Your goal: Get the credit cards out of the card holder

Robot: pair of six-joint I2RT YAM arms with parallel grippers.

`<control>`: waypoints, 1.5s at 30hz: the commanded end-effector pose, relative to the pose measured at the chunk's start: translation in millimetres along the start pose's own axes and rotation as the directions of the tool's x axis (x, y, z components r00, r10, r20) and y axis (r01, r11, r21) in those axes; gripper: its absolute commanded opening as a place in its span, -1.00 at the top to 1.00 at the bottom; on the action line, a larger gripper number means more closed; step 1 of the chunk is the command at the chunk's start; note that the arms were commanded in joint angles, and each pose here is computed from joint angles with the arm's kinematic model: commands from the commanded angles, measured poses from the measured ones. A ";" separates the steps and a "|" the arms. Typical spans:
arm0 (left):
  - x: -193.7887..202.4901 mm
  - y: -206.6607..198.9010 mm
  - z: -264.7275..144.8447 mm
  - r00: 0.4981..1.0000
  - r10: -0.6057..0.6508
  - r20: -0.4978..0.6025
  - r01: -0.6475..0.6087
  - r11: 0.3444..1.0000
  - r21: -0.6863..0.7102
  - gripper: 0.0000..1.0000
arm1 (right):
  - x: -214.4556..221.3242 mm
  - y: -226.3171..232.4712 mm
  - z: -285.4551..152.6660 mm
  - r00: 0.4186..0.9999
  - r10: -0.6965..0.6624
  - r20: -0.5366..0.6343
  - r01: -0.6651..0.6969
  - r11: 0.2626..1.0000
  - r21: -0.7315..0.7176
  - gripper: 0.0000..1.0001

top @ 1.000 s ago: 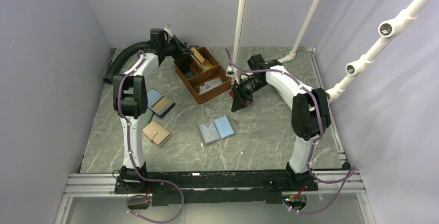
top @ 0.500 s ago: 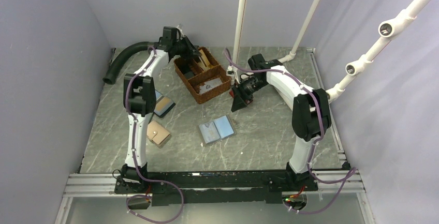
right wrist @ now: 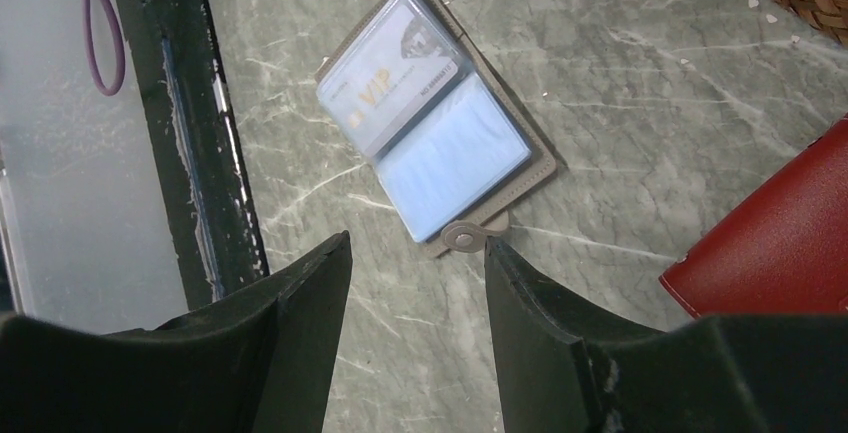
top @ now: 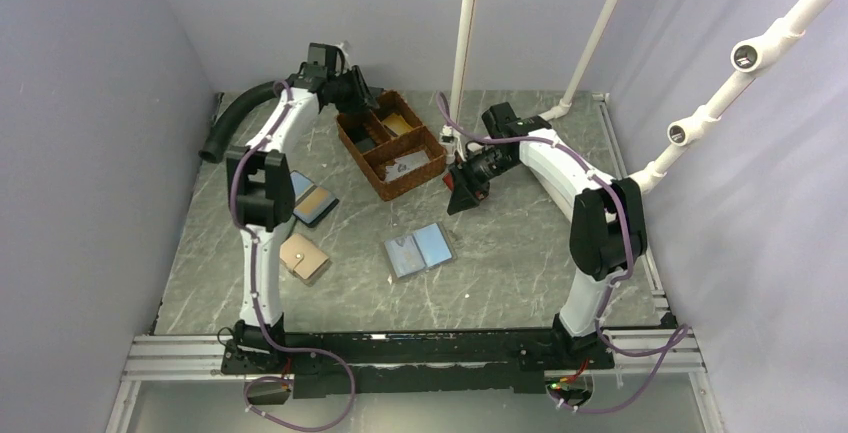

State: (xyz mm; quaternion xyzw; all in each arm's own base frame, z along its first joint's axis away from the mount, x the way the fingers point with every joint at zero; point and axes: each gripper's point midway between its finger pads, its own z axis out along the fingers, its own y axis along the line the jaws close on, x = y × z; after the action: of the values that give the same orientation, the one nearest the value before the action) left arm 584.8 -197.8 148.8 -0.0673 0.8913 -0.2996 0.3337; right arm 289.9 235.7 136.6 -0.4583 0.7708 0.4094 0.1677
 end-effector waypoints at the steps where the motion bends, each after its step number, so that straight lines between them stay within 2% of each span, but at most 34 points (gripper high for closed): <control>1: -22.0 -39.4 -97.7 0.983 0.138 0.124 -0.138 0.990 -0.010 0.17 | -14.0 9.2 -8.5 0.995 -0.088 0.046 0.086 0.996 0.038 -0.08; 5: 12.5 -45.3 -161.7 0.977 0.134 0.165 -0.135 0.991 -0.009 -0.01 | -15.2 25.0 2.5 0.990 -0.137 0.047 0.135 0.990 0.028 -0.08; 9: 52.6 -35.2 -210.5 0.970 0.083 0.230 -0.080 0.996 -0.027 -0.67 | -10.9 49.0 25.5 0.973 -0.228 0.027 0.228 0.973 -0.016 -0.08; 10: 62.3 -29.7 -221.2 0.968 0.054 0.244 -0.046 0.998 -0.041 -0.80 | -8.3 54.1 30.7 0.968 -0.249 0.019 0.249 0.968 -0.028 -0.08; 11: 74.6 -25.1 -229.0 0.969 0.034 0.244 -0.025 0.999 -0.039 -0.83 | -5.8 58.6 36.1 0.965 -0.262 0.012 0.262 0.964 -0.037 -0.08; 15: 132.4 -28.9 -246.1 0.984 -0.075 0.164 0.061 0.994 0.090 -0.77 | -0.7 65.8 52.5 0.975 -0.223 0.018 0.224 0.973 -0.058 -0.09; 17: 161.5 -32.4 -244.2 0.985 -0.143 0.096 0.125 0.977 0.173 -0.57 | 3.6 65.9 59.8 0.987 -0.159 0.024 0.161 0.985 -0.060 -0.08; 20: 199.8 -33.6 -236.7 0.961 -0.274 -0.019 0.270 0.927 0.261 -0.38 | 12.9 61.4 72.8 0.998 -0.054 0.020 0.055 0.998 -0.031 0.01; 23: 227.5 -31.4 -229.2 0.933 -0.353 -0.074 0.359 0.884 0.298 -0.25 | 19.4 61.3 81.8 1.000 -0.002 0.022 0.002 1.000 -0.028 0.16; 25: 245.6 -28.2 -224.6 0.924 -0.371 -0.091 0.381 0.879 0.287 -0.24 | 22.0 58.1 86.2 0.999 0.031 0.021 -0.031 0.999 -0.017 0.24; 30: 281.5 -28.3 -207.3 0.895 -0.413 -0.168 0.444 0.862 0.246 0.06 | 29.5 39.8 95.6 0.992 0.128 0.014 -0.129 0.990 0.058 0.51; 33: 300.7 -33.8 -196.3 0.891 -0.408 -0.200 0.447 0.868 0.219 0.09 | 30.5 29.7 100.7 0.983 0.183 0.014 -0.184 0.978 0.096 0.66; 45: 335.3 -33.4 -171.4 0.870 -0.411 -0.272 0.454 0.883 0.121 0.14 | 33.5 23.4 110.1 0.976 0.218 0.003 -0.217 0.971 0.096 0.71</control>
State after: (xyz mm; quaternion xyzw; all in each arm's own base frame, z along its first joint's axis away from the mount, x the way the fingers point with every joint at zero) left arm 206.5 -241.0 79.7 -0.1938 0.8645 -0.4429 0.1373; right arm 226.9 299.8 54.0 -0.3654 0.8394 0.3856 0.1145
